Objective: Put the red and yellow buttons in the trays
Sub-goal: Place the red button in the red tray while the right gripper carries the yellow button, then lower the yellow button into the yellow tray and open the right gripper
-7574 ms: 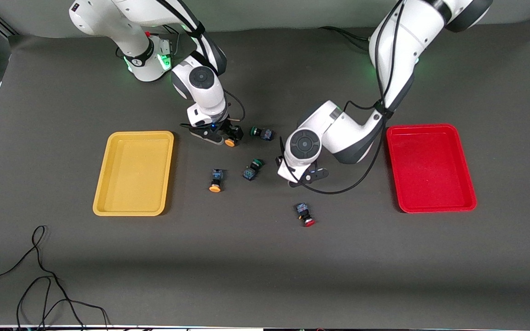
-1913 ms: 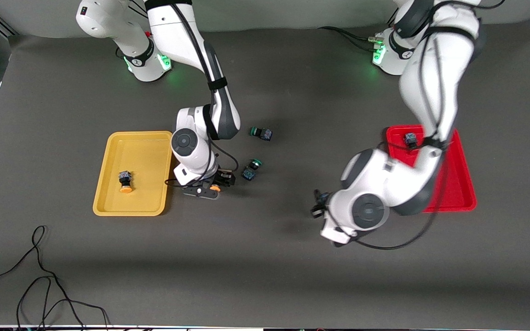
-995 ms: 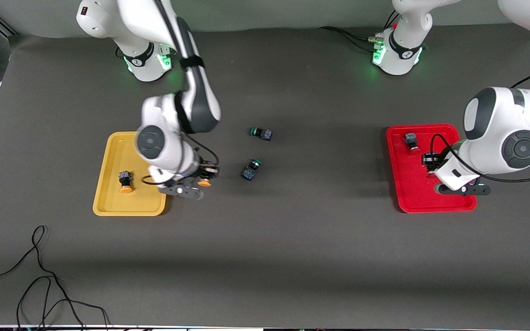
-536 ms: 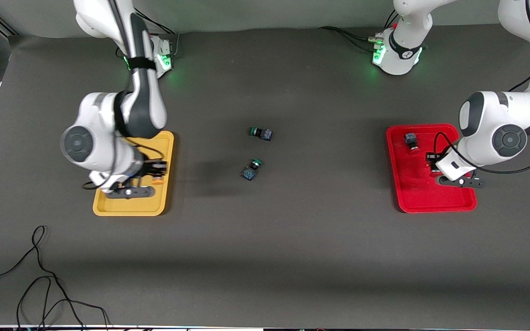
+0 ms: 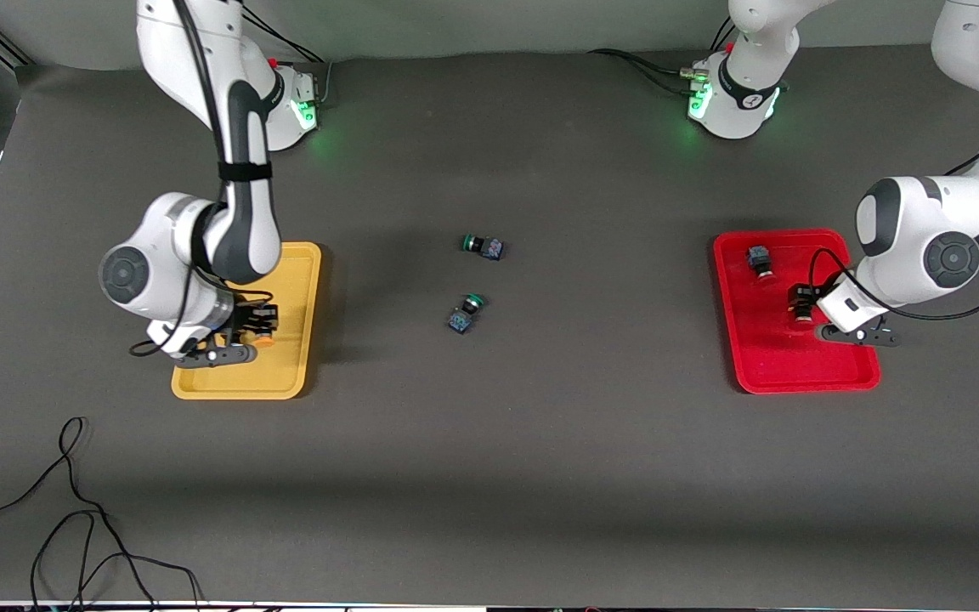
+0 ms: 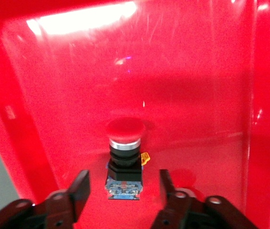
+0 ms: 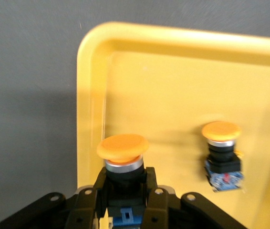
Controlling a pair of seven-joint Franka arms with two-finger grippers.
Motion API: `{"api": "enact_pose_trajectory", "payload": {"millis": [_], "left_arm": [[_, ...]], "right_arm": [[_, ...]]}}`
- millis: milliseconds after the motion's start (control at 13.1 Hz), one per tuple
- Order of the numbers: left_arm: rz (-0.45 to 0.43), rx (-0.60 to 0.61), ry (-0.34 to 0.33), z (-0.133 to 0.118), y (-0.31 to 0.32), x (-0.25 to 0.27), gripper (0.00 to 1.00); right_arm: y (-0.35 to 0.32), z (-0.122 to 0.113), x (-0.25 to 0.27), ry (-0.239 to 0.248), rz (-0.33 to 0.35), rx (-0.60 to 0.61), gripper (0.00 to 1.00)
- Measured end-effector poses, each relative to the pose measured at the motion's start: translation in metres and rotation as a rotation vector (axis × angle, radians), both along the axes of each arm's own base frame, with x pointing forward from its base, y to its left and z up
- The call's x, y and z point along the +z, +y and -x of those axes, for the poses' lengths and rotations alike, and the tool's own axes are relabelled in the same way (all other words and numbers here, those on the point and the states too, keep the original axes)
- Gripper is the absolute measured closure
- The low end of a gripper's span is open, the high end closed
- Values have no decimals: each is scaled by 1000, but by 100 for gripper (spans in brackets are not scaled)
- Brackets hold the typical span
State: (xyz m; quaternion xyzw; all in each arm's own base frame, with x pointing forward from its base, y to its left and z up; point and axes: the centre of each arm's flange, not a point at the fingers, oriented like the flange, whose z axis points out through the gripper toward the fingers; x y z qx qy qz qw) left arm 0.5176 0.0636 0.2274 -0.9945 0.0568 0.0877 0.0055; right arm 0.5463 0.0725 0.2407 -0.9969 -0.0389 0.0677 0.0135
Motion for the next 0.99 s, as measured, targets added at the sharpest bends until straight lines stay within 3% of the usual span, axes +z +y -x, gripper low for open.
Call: {"api": "enact_pose_trajectory", "payload": {"millis": [153, 230, 306, 689, 765, 995], "left_arm": [[-29, 1, 13, -11, 2, 38, 4], [-45, 4, 13, -19, 0, 66, 0], [-58, 12, 5, -25, -2, 99, 0], [-84, 27, -24, -33, -29, 244, 0], [-82, 24, -27, -35, -35, 266, 0], [-81, 10, -45, -39, -48, 304, 0]], "right_arm": [[-8, 1, -23, 24, 11, 2, 67], [-13, 1, -29, 33, 14, -1, 67], [-16, 1, -31, 36, 14, -6, 60], [-7, -12, -18, 3, 3, -11, 7], [-5, -16, -10, -5, -4, -19, 0], [-1, -31, 39, 4, -23, -48, 0]]}}
